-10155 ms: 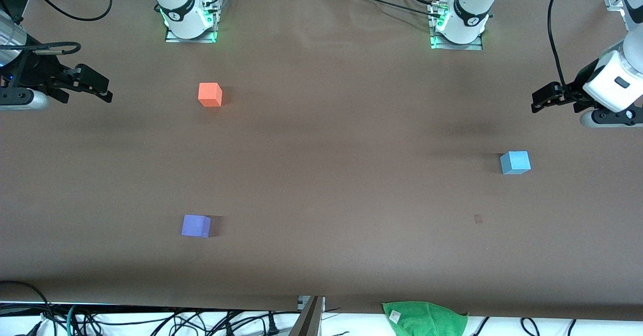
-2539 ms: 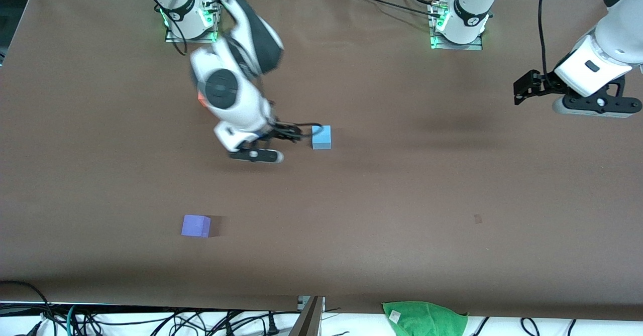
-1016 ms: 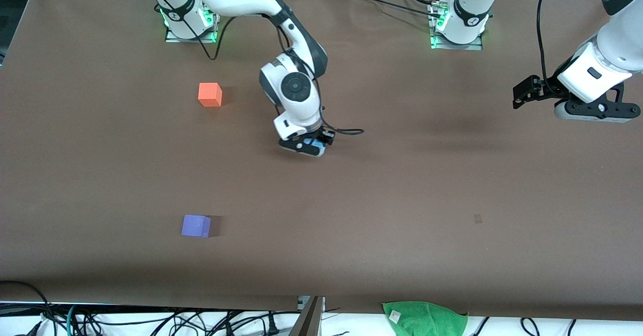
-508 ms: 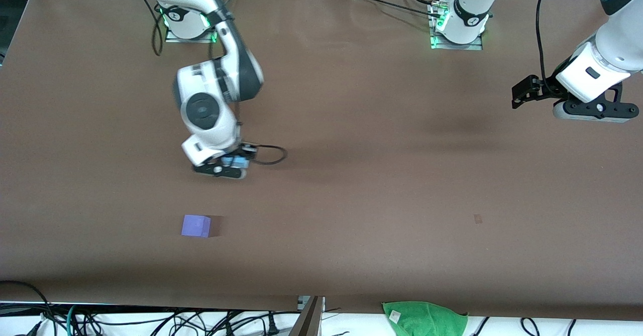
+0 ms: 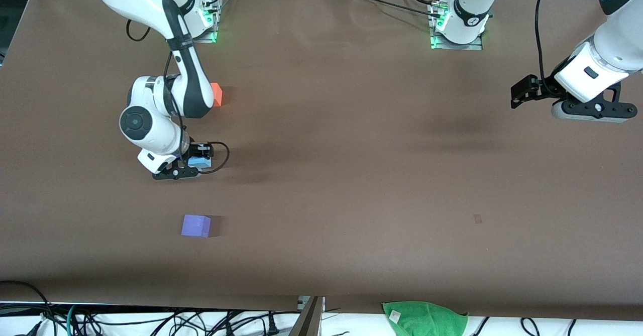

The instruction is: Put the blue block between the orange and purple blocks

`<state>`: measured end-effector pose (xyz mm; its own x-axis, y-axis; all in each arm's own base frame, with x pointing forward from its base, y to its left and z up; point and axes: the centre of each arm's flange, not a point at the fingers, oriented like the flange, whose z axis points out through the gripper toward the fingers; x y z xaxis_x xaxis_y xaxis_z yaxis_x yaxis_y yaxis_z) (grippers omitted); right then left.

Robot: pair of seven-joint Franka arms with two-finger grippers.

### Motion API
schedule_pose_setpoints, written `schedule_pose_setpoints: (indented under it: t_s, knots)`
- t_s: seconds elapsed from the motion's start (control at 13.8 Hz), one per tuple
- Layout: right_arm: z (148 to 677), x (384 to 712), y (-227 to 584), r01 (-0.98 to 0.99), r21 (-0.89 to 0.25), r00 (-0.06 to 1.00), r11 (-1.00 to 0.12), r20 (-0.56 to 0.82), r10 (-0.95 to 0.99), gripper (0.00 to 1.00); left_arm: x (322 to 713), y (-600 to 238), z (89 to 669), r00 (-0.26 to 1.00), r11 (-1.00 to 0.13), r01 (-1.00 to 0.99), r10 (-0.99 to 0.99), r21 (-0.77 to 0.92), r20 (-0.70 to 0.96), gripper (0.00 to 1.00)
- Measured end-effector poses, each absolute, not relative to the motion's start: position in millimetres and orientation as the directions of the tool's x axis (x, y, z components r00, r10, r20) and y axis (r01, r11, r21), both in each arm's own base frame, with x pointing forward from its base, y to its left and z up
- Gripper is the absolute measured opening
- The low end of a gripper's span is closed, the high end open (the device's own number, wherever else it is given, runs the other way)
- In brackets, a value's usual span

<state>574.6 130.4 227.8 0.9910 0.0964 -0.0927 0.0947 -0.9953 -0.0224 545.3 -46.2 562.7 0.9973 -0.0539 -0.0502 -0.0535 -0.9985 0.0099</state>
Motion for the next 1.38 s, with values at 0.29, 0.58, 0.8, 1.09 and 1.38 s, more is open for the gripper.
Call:
schedule_pose_setpoints:
  t_s: [0.29, 0.58, 0.8, 1.09, 1.38]
  knots:
    - [219, 567, 135, 0.097, -0.041, 0.99, -0.994, -0.099, 0.101, 0.58, 545, -48, 563, 0.997, -0.998, -0.056, -0.057, 0.01, -0.05, 1.0]
    - [202, 559, 135, 0.099, -0.026, 0.989, -0.995, -0.112, 0.101, 0.58, 545, -48, 563, 0.997, -0.998, -0.057, -0.058, 0.01, -0.05, 1.0]
    - [196, 557, 134, 0.099, -0.019, 0.989, -0.995, -0.113, 0.1, 0.82, 545, -48, 563, 0.997, -0.998, -0.058, -0.058, 0.01, -0.05, 1.0]
    - [252, 580, 130, 0.093, -0.06, 0.991, -0.994, -0.086, 0.098, 1.0, 545, -49, 563, 0.997, -0.998, -0.058, -0.058, 0.01, -0.05, 1.0]
    - [384, 615, 112, 0.167, -0.025, 0.974, -0.986, -0.152, 0.169, 1.0, 545, -49, 563, 0.997, -0.998, -0.058, -0.059, 0.01, -0.05, 1.0]
